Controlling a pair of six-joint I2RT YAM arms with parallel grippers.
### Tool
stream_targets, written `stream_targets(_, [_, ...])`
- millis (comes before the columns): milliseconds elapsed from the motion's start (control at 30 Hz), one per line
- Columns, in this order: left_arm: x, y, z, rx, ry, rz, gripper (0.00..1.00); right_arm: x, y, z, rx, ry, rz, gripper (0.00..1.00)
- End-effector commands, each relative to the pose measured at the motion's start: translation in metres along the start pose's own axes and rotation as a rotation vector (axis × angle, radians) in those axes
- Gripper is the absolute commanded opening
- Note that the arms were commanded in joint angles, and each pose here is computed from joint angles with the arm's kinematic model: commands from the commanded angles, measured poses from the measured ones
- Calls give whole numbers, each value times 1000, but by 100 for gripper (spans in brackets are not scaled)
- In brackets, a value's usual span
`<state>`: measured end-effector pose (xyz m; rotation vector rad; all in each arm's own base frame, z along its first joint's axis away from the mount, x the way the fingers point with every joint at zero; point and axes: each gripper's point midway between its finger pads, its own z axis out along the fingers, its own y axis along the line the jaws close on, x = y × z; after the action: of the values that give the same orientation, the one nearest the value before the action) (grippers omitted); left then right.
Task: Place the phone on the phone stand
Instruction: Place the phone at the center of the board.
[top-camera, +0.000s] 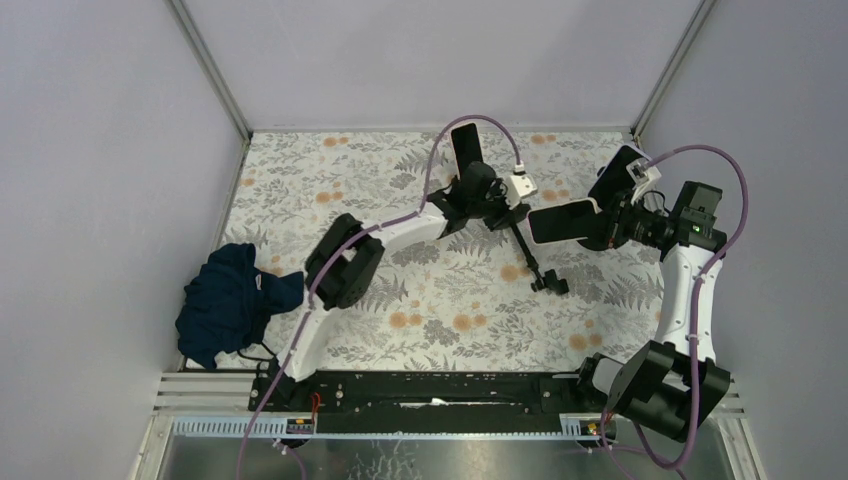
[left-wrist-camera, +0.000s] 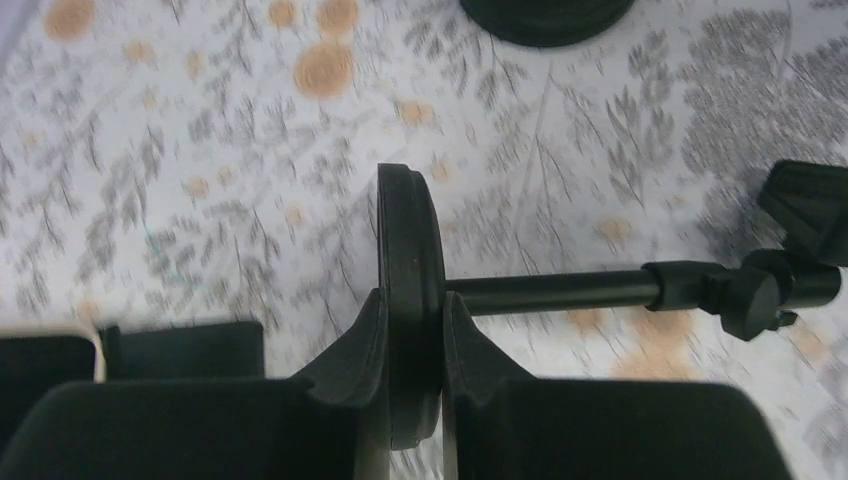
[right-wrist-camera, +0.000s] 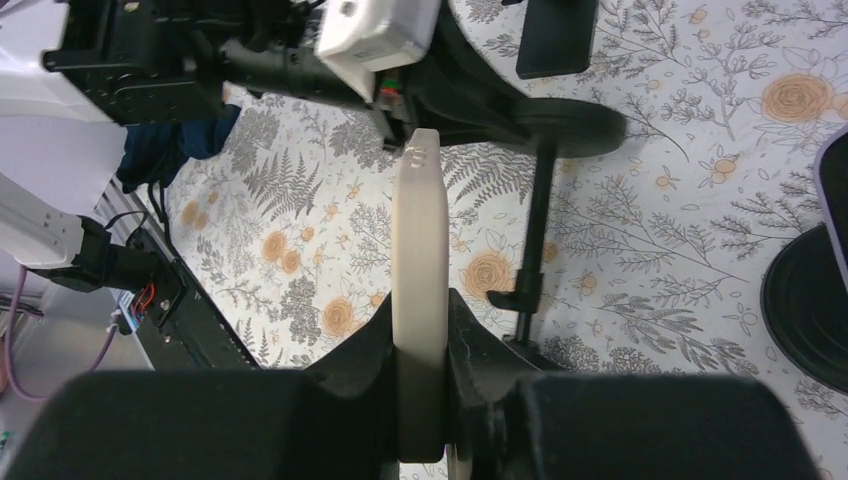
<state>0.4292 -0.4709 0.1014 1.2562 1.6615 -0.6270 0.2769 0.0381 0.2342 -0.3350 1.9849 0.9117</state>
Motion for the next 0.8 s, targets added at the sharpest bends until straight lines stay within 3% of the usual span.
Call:
stream_targets(0, [-29,2,-50,-87,-80,-61,0,-10,19,-2,-96,-40,-37,0])
stream_targets(200, [8,-10,-139,-293,-52,-281,0,-9,18,-1,-104,-37,-18,0])
stream_targets(233, [30,-18,-155,-329,-27,-340,0,-8,16,0,-101,-33,-7,0])
stream_targets(533, [37,-51,-301,-530,-381,-683,0,39,8,62,-70,246,9,0])
stream_targets(767, [40,-59,-359,-605,-564,-881,0,85,14,103,-179,474,89,3])
